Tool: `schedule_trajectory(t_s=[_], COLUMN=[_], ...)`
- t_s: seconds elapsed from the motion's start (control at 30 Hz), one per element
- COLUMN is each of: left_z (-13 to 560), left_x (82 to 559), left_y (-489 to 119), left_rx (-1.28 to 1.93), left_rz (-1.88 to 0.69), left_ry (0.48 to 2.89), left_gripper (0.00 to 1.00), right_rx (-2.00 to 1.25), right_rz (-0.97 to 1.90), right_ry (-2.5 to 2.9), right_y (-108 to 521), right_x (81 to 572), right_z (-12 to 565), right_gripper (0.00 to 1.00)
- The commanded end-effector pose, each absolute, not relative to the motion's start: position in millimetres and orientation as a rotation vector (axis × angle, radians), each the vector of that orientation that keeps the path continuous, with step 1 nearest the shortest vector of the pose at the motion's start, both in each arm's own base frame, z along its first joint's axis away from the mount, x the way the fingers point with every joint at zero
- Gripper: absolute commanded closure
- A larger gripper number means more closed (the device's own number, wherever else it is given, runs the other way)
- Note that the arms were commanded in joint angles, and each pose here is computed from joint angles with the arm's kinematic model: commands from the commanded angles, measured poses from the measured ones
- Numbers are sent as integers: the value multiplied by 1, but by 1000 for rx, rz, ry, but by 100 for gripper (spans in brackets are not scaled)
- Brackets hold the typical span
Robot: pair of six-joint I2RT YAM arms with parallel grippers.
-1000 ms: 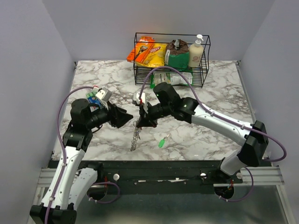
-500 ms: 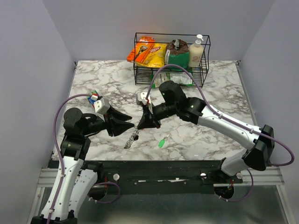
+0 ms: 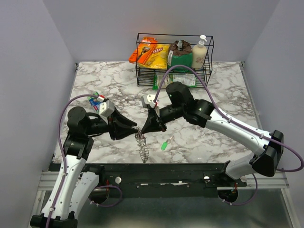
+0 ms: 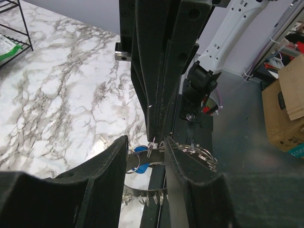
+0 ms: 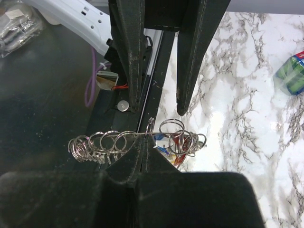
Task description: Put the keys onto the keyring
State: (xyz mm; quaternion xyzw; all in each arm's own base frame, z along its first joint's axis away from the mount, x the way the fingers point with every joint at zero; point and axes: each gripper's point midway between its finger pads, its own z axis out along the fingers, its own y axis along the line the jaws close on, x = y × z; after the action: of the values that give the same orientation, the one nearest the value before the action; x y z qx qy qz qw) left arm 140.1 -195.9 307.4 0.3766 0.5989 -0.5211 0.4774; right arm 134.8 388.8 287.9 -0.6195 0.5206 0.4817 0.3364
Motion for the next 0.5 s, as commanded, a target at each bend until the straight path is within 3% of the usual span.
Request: schedule_trajectory(t_s=[0.0,0.47], left_z=[308,295], left_x=[127,129], left_y=[-200,-209], left_rx=[1001,1025], left_rz=[-1319,-1330], left_ry=[1419,1463], left_gripper=[57,63], right_rx=[-1617,-1604], right_rz=[1281,1255], right_ry=[1248,1261], right_y=[386,387], right_x=[129,133], right_z=[308,305], right_gripper=[99,99])
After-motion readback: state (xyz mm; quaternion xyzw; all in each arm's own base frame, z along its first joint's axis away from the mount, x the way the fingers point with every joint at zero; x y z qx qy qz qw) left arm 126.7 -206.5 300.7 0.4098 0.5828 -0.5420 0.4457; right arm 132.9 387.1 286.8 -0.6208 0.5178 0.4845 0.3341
